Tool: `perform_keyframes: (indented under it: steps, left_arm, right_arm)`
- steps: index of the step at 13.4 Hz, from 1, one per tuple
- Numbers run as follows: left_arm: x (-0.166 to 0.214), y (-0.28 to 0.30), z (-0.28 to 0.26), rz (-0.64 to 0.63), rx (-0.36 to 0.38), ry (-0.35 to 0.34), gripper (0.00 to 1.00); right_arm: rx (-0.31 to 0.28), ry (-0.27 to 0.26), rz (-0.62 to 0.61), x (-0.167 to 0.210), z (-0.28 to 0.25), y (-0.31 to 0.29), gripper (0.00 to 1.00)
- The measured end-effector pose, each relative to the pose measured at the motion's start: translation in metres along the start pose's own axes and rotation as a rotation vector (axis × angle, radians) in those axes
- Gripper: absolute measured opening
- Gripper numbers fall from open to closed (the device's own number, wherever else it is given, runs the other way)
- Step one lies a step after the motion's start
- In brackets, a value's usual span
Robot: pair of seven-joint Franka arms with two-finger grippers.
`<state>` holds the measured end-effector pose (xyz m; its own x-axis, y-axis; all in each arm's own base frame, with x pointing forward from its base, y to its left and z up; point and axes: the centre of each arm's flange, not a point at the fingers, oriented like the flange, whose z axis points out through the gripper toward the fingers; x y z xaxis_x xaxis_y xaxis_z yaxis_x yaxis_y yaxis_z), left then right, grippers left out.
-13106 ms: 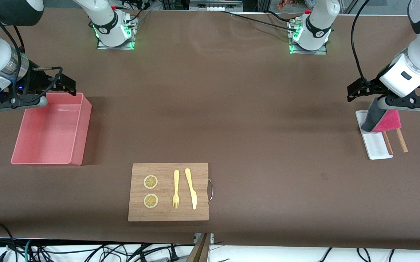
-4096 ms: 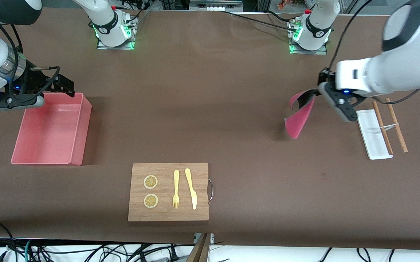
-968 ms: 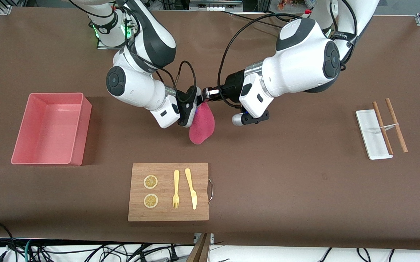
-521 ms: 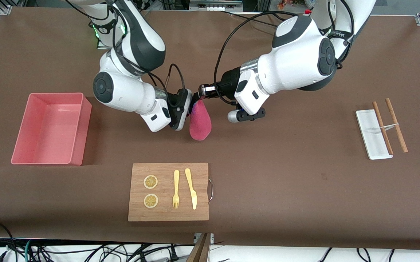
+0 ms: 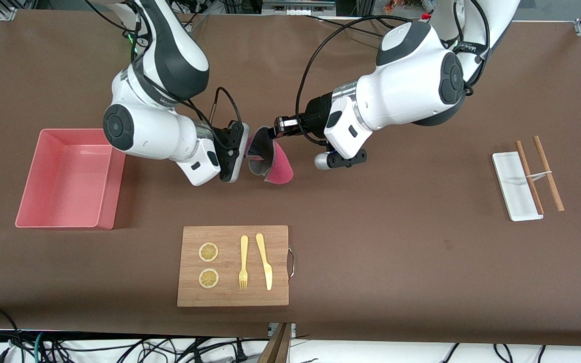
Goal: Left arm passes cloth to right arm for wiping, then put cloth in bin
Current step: 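Pull the cloth away with the right gripper while the left gripper withdraws, then wipe the table beside the wooden board with the cloth in the right gripper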
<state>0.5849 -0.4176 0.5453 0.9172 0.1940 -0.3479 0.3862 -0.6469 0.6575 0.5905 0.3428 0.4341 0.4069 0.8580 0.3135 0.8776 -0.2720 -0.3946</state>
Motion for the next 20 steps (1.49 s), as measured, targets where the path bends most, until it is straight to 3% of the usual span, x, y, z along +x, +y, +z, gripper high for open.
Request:
perform_keyframes:
  steps: [2, 7, 10, 11, 15, 20]
  left_arm:
    - [0.001, -0.001, 0.001, 0.034, 0.036, 0.035, 0.08]
    - [-0.002, -0.002, 0.005, 0.063, 0.074, 0.051, 0.59]
    - [0.006, -0.022, 0.005, 0.094, 0.224, 0.06, 0.92]
    - [0.014, -0.032, -0.001, 0.09, 0.277, 0.063, 0.99]
    - [0.068, -0.093, -0.063, -0.012, 0.413, 0.05, 1.0]
    - [0.097, -0.153, -0.137, 0.115, 0.684, 0.053, 1.0]
  right_arm:
    - [0.004, -0.024, 0.005, -0.006, -0.008, 0.002, 0.02]
    - [0.016, -0.062, 0.018, -0.019, -0.029, 0.004, 0.02]
    - [0.007, -0.104, 0.034, -0.032, -0.04, 0.011, 0.02]
    - [-0.002, -0.125, 0.045, -0.04, -0.046, 0.015, 0.02]
    - [-0.075, -0.235, 0.096, -0.08, -0.083, 0.032, 0.02]
    - [-0.14, -0.392, 0.223, -0.154, -0.112, 0.069, 0.02]
